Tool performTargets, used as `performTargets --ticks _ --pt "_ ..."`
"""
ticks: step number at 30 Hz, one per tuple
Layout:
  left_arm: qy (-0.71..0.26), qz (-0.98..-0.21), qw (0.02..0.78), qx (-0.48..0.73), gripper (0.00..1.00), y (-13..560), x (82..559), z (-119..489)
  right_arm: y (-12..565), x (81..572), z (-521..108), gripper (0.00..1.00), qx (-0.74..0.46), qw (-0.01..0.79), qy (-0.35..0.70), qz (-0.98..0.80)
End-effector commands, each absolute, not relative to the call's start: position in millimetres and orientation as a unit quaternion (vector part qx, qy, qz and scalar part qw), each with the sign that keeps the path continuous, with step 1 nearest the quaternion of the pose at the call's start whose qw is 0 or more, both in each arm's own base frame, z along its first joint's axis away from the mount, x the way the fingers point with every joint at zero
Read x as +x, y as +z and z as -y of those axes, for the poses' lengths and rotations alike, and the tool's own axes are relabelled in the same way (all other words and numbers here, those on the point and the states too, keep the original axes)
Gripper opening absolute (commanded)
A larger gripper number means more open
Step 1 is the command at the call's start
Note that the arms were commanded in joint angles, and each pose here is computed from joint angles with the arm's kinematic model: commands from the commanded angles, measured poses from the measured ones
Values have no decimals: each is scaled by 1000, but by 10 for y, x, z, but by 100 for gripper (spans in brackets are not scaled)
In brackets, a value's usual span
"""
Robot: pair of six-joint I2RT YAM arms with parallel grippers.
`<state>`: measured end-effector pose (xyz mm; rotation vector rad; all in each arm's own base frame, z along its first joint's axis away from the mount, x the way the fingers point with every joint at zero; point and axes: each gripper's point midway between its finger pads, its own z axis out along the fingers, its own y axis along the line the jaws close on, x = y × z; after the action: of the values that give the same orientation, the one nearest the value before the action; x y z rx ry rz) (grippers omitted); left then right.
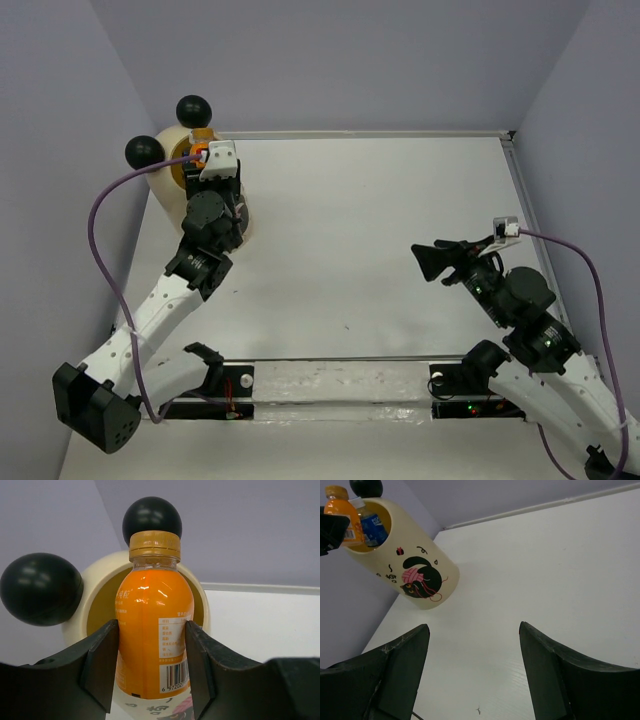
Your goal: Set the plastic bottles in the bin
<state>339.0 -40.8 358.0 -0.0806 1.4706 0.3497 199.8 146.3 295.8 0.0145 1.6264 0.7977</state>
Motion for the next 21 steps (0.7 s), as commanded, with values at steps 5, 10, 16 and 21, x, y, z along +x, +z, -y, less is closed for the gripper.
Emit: performTargets --ticks 5,10,16,21 --pt "201 -590 780 -63 14 4017 3469 246 3050 2017 -1548 78 -6 633 369 -681" --pt "247 -583 771 -68 18 3705 3490 120 3005 2024 -1557 78 -5 636 373 -676" --pt "270 -582 760 -103 26 3352 3517 34 2892 2007 -1571 78 -7 632 377 -677" --pt "274 -576 757 -140 54 3234 3449 -56 2862 1946 -1525 78 -8 639 381 -668"
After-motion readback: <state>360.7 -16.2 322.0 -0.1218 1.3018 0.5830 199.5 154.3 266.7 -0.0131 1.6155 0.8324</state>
